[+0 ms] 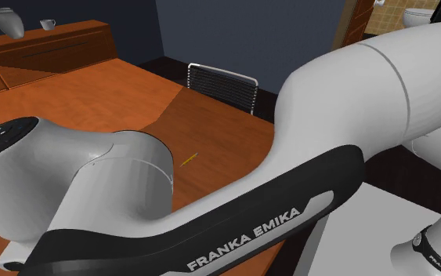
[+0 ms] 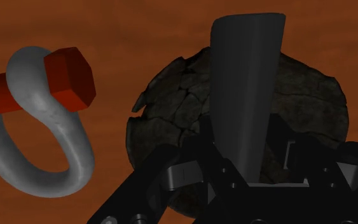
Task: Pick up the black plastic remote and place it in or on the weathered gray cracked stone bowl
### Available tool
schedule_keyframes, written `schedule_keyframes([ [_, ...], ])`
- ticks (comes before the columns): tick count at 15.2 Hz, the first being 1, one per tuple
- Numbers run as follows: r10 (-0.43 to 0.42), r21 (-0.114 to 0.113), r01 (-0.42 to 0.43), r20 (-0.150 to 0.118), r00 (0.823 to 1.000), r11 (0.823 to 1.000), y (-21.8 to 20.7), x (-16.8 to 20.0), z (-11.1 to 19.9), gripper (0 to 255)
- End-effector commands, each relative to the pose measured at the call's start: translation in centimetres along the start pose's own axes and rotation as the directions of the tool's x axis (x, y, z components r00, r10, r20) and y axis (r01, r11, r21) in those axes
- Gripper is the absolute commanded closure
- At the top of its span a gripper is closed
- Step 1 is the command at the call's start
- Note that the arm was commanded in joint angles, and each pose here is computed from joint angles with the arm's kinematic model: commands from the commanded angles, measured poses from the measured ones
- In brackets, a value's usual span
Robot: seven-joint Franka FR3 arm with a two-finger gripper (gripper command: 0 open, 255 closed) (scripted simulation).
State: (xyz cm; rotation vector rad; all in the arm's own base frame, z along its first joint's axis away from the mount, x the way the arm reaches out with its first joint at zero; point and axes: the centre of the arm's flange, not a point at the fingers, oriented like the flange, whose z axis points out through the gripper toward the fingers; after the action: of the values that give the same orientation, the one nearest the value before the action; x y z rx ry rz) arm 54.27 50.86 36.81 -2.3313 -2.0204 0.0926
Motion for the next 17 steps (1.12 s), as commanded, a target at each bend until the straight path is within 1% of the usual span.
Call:
schedule_keyframes([
  [1,0.0,0.0,0.0,0.001,1.0,1.0,0.0,0.0,0.0,255],
  [3,0.0,0.0,0.0,0.001,1.0,1.0,0.0,0.0,0.0,255],
  [4,0.0,0.0,0.0,0.001,1.0,1.0,0.0,0.0,0.0,0],
  [9,0.0,0.0,0.0,0.001,1.0,1.0,0.0,0.0,0.0,0],
  [13,0.0,0.0,0.0,0.001,1.0,1.0,0.0,0.0,-5.0,0],
  [17,0.0,0.0,0.0,0.001,1.0,1.0,0.0,0.0,-5.0,0],
])
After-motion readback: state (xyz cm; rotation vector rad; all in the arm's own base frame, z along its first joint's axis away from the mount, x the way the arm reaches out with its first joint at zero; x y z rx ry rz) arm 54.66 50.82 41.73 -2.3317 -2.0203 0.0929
